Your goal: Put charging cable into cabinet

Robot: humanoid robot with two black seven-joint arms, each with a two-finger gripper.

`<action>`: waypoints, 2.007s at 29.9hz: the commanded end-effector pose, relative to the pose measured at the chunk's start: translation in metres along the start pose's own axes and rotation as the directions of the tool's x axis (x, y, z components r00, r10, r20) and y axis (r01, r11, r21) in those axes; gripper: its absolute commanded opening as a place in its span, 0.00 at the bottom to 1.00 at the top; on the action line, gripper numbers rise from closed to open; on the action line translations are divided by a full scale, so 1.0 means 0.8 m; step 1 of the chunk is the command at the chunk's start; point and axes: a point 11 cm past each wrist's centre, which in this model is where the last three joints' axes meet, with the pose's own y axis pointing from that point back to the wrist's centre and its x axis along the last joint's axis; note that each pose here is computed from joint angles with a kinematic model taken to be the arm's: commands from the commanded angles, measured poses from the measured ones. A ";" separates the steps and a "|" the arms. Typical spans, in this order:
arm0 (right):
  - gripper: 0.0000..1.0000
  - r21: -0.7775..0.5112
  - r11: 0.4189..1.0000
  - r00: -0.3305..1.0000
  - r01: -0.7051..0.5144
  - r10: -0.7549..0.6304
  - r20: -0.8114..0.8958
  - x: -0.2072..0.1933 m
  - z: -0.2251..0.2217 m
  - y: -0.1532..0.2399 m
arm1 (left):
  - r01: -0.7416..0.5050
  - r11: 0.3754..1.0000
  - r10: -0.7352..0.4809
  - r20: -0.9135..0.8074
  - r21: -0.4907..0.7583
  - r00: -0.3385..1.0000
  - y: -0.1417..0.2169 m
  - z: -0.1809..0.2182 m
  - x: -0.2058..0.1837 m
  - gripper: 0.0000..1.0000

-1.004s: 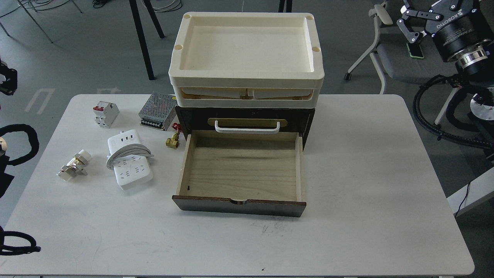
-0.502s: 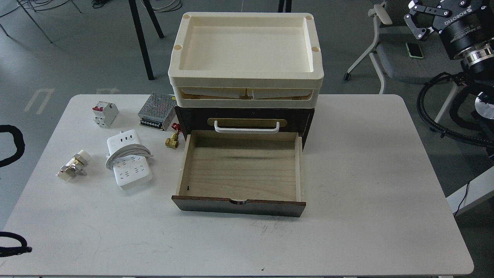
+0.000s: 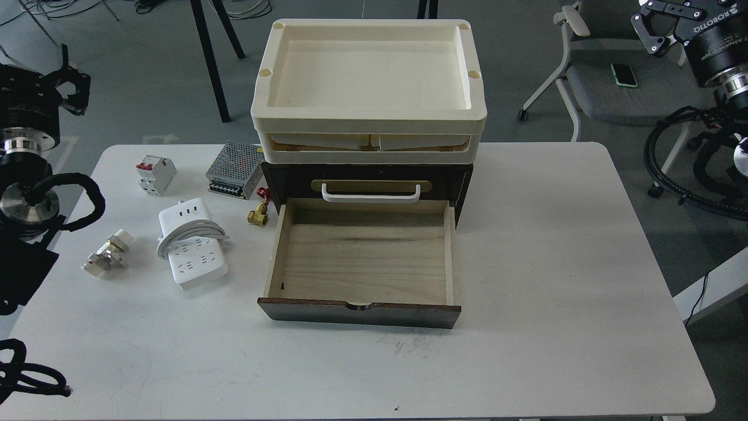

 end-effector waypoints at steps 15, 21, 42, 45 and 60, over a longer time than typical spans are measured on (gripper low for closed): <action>1.00 -0.009 0.996 0.996 -0.086 0.086 0.000 0.037 0.006 0.039 | 0.211 0.330 -0.733 0.390 0.920 -0.557 0.068 -0.022 -0.214 1.00; 1.00 -0.013 0.992 0.993 -0.122 0.122 -0.005 0.053 0.004 0.059 | -0.247 0.074 -0.632 -0.147 0.966 -0.761 0.165 -0.081 -0.096 1.00; 1.00 -0.036 0.987 0.988 -0.157 0.157 -0.014 0.067 0.010 0.081 | -0.468 0.057 -0.754 -0.269 0.882 -0.599 0.153 -0.124 0.026 0.96; 1.00 -0.037 0.986 0.987 -0.161 0.160 -0.013 0.069 0.011 0.083 | -0.480 0.036 -0.756 -0.291 0.877 -0.587 0.161 -0.131 0.033 0.88; 1.00 -0.045 0.982 0.983 -0.183 0.182 -0.016 0.077 0.014 0.094 | -0.419 0.100 -0.754 -0.206 0.902 -0.623 0.159 -0.156 0.042 0.83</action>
